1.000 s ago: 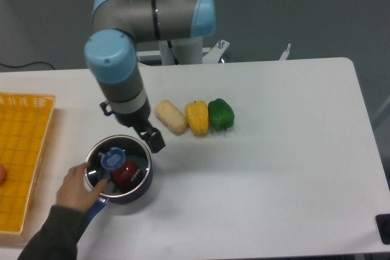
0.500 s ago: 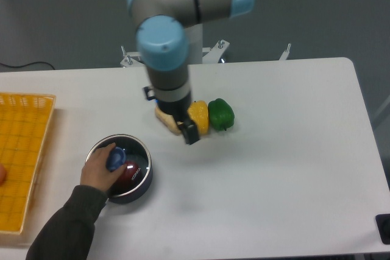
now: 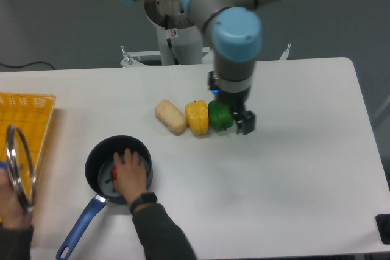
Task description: Close the pot lid
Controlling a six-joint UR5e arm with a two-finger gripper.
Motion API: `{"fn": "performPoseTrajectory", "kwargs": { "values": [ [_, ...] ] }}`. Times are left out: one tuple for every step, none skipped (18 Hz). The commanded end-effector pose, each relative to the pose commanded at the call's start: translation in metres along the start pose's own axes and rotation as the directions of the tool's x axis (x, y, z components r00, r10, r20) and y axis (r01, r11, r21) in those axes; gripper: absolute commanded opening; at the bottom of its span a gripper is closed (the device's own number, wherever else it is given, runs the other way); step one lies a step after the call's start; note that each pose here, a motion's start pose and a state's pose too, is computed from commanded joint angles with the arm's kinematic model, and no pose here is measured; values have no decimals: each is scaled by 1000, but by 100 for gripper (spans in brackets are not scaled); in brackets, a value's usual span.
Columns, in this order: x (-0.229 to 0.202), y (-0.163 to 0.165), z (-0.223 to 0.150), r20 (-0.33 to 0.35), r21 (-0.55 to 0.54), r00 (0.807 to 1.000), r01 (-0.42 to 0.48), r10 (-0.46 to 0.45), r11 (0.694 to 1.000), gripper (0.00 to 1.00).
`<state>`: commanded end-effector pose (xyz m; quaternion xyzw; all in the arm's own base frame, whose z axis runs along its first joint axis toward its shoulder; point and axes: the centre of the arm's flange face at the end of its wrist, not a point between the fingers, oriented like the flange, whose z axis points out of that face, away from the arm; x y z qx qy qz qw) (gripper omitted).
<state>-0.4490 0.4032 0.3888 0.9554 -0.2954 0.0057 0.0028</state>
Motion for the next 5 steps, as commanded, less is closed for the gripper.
{"fn": "performPoseTrajectory", "kwargs": {
  "values": [
    [-2, 7, 2, -1, 5, 1000, -5, 5, 1000, 100],
    [-5, 14, 7, -10, 8, 1000, -3, 3, 1000, 100],
    [-8, 19, 13, -19, 10, 1000, 2, -1, 1000, 100],
    [-10, 23, 17, -25, 11, 1000, 6, -6, 1000, 100],
    [-11, 27, 19, -28, 12, 1000, 11, -10, 1000, 100]
  ]
}}
